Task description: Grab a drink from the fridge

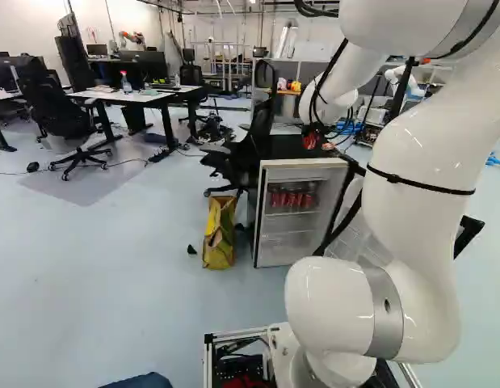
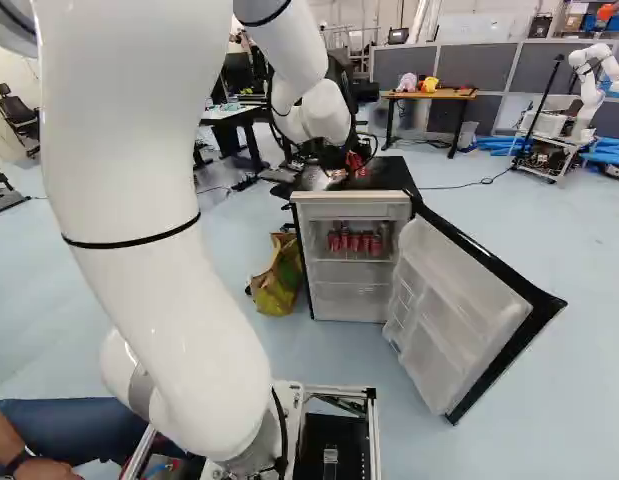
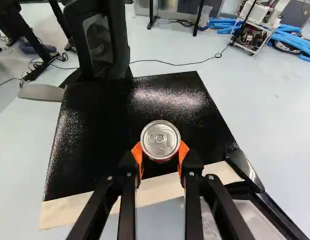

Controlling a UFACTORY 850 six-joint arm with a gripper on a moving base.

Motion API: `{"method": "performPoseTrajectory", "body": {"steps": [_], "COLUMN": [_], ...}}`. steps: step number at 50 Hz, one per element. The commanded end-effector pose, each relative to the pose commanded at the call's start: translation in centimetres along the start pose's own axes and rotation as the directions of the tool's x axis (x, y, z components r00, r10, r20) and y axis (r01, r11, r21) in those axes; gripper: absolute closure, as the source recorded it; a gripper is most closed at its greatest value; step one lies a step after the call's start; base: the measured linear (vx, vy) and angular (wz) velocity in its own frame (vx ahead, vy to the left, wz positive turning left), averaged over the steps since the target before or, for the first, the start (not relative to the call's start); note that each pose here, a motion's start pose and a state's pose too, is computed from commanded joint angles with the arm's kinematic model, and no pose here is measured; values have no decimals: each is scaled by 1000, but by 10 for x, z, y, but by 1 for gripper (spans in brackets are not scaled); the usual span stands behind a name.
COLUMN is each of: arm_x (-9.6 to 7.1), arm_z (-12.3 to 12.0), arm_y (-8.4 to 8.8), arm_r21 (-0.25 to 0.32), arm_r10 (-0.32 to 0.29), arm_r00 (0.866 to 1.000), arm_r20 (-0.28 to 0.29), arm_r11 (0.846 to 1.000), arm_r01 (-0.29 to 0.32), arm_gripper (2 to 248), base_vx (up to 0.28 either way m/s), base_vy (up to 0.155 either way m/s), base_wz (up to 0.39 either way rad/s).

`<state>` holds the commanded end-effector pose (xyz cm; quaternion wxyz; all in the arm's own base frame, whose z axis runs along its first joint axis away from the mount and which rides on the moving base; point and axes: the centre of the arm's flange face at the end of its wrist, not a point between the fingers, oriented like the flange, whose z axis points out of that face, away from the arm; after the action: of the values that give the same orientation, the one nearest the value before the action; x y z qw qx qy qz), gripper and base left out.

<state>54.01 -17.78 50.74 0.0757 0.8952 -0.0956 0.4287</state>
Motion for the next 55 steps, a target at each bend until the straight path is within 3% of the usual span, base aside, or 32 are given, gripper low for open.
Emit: {"method": "performPoseTrajectory", "body": {"steps": [27, 55], "arm_x": [-7, -8], "arm_z": [0, 1], "arm_y": [2, 2], "arm_r21": [-22, -30], "arm_r10": [1, 1], "arm_r00": [997, 995], "arm_r20": [75, 102], "arm_r11": [1000, 1000], "arm_r01": [1, 2], "arm_gripper": [159, 159], "base_vx": [0, 0], "base_vy": [0, 0], "base_wz": [0, 0]}}
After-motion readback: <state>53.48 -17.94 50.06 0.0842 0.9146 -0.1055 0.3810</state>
